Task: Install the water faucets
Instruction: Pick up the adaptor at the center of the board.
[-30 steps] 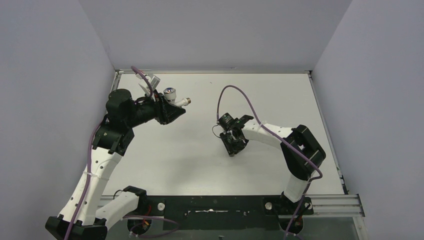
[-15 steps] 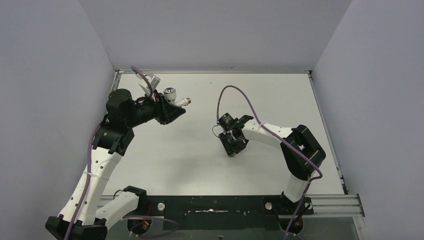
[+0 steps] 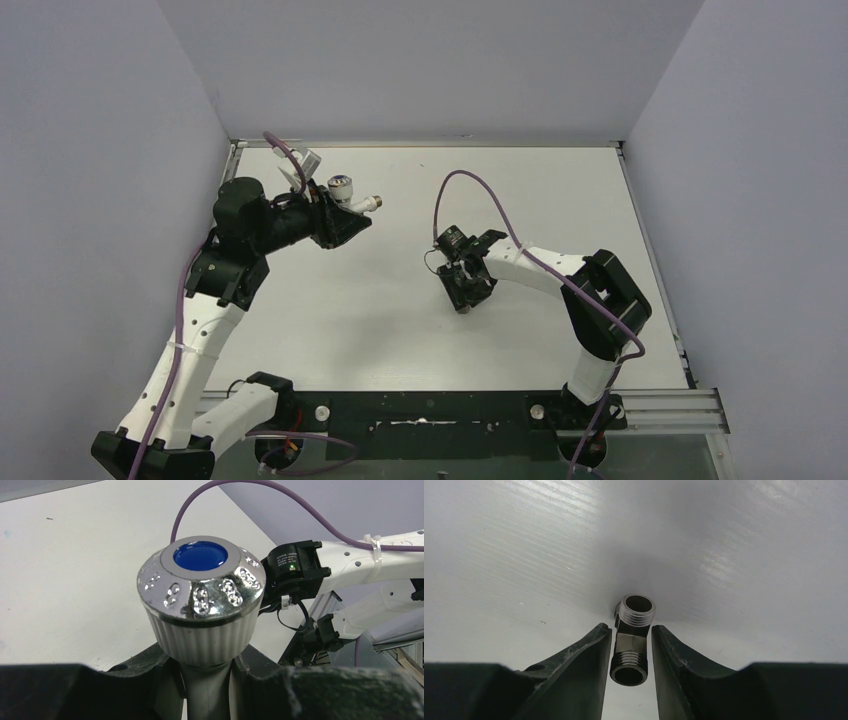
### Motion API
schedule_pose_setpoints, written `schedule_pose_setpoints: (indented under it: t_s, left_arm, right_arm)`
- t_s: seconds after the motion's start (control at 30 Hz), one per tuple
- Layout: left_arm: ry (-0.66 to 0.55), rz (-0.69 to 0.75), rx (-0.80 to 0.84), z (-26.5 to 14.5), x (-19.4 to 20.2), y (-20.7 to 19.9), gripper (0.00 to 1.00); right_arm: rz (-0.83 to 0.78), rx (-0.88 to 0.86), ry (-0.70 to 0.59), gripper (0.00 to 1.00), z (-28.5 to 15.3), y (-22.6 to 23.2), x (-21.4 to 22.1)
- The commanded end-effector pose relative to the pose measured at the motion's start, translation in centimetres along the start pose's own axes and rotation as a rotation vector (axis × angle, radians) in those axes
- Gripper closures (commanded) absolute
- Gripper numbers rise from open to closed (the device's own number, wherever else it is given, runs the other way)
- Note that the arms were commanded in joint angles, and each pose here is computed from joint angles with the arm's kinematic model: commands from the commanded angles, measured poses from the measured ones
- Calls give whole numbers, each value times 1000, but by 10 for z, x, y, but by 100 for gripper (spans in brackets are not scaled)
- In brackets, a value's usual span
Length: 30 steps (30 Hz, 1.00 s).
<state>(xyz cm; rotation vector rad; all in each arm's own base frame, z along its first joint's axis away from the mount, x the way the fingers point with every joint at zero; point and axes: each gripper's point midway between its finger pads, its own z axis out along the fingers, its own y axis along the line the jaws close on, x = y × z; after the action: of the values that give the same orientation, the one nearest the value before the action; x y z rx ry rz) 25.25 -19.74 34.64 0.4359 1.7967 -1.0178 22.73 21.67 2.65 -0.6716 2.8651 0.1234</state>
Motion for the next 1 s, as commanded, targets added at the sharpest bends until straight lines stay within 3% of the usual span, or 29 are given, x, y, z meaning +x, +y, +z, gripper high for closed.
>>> schedule_pose_setpoints:
  t_s: [0.0,0.97]
  left_arm:
    - [-52,46,15,-1,-16,-5,100]
    - [-51,44,13,-1,-15,-4,100]
  right_arm:
    - [6,-3,-82,63,-19,0,-22]
    - [-5,7,-59,65,-20,-2,-19]
